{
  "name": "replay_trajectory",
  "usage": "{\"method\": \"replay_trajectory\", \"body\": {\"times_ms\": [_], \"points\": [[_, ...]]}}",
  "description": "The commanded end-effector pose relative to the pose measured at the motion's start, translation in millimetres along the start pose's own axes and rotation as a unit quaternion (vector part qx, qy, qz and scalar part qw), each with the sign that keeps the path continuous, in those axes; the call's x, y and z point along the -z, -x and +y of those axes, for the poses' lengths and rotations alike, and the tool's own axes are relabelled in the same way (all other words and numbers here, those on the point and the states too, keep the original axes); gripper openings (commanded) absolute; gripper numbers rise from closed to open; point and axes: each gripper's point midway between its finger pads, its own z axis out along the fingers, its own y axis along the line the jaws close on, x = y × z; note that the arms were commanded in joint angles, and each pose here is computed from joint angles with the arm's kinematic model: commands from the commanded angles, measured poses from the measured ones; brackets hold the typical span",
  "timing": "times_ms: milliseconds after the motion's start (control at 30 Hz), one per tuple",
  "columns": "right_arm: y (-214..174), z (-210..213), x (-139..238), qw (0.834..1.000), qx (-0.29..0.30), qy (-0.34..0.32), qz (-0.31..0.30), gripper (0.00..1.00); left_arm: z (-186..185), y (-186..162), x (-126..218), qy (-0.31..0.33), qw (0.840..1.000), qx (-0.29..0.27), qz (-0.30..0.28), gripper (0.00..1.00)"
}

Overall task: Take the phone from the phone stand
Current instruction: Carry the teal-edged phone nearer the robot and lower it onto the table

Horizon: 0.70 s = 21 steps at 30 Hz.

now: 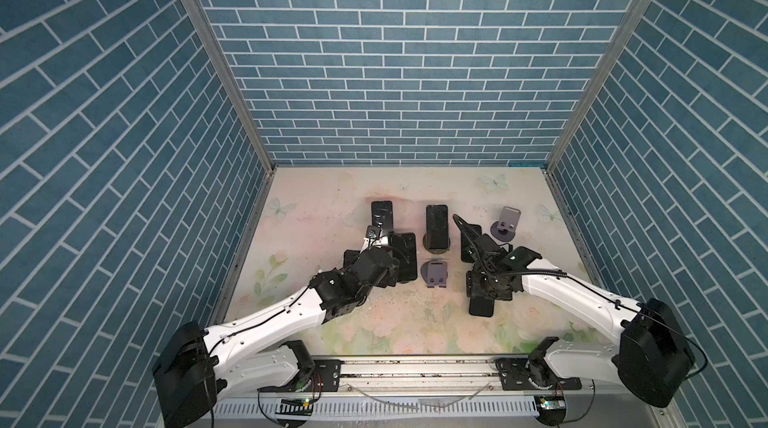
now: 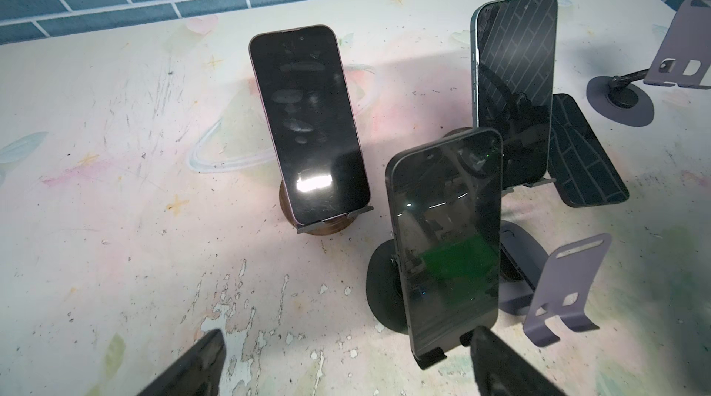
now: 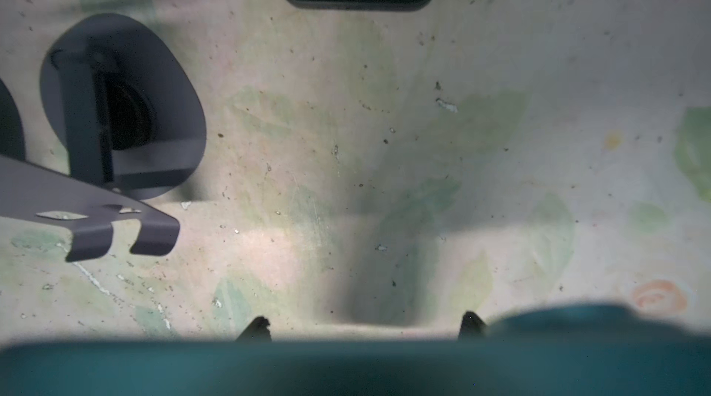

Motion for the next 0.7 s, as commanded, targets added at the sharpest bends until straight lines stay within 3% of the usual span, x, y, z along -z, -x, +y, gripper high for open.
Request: {"method": "replay_trajectory", "body": {"times_ms": [0,667], "points": [[-8.9,-0.7,-15.8,1.000,-0.015,-0.001,0.022,0.64,-2.7,2.5,1.7,-0.002,1.000,-0.007,0.001,1.00],[-0.9,-11.8,-46.9,0.998,-0.035,-0.050,0.009,0.64,2.6,4.3,2.1,0.015,1.000,-0.027,-0.001,1.00]]}}
